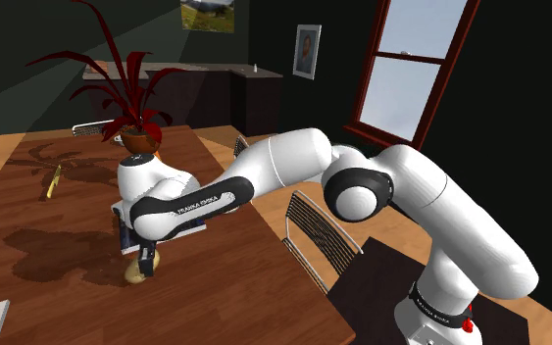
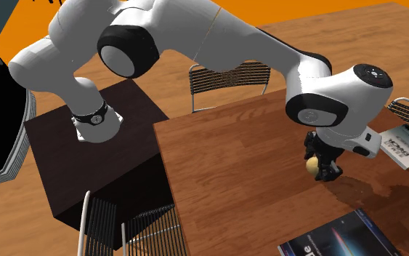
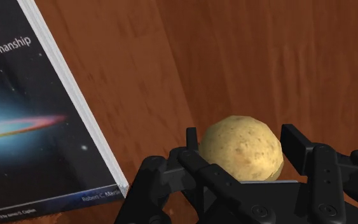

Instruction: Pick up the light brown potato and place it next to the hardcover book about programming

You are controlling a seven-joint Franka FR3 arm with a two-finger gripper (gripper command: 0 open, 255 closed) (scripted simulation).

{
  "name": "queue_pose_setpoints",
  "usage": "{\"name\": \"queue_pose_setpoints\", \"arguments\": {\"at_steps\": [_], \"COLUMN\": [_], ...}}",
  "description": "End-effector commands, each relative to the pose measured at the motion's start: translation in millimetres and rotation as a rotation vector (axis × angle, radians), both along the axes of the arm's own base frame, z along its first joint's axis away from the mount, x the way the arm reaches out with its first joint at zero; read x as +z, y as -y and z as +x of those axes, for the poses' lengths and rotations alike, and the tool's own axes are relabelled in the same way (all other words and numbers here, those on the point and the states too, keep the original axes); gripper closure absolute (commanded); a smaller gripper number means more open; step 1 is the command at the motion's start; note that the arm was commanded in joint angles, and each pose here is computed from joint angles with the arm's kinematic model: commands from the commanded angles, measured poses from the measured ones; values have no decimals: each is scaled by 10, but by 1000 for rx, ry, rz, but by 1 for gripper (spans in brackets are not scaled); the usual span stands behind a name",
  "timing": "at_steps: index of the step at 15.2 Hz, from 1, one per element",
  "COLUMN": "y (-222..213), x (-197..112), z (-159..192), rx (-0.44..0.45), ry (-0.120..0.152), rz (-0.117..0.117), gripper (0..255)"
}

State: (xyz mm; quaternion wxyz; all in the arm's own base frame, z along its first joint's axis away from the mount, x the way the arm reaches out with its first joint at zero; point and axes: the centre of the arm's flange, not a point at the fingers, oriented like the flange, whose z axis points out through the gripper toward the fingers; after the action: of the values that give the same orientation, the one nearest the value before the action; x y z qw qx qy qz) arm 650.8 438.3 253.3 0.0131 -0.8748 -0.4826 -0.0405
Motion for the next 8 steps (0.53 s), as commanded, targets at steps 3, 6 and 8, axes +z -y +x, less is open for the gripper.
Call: {"name": "queue_pose_setpoints", "arguments": {"at_steps": [3, 6, 8], "y": [-1, -1, -1], "x": [-213, -267, -267], "z": [0, 0, 0], "rx": [0, 0, 0], "ry": [1, 1, 1], "rz": [0, 0, 0], "gripper": [255, 255, 255]}}
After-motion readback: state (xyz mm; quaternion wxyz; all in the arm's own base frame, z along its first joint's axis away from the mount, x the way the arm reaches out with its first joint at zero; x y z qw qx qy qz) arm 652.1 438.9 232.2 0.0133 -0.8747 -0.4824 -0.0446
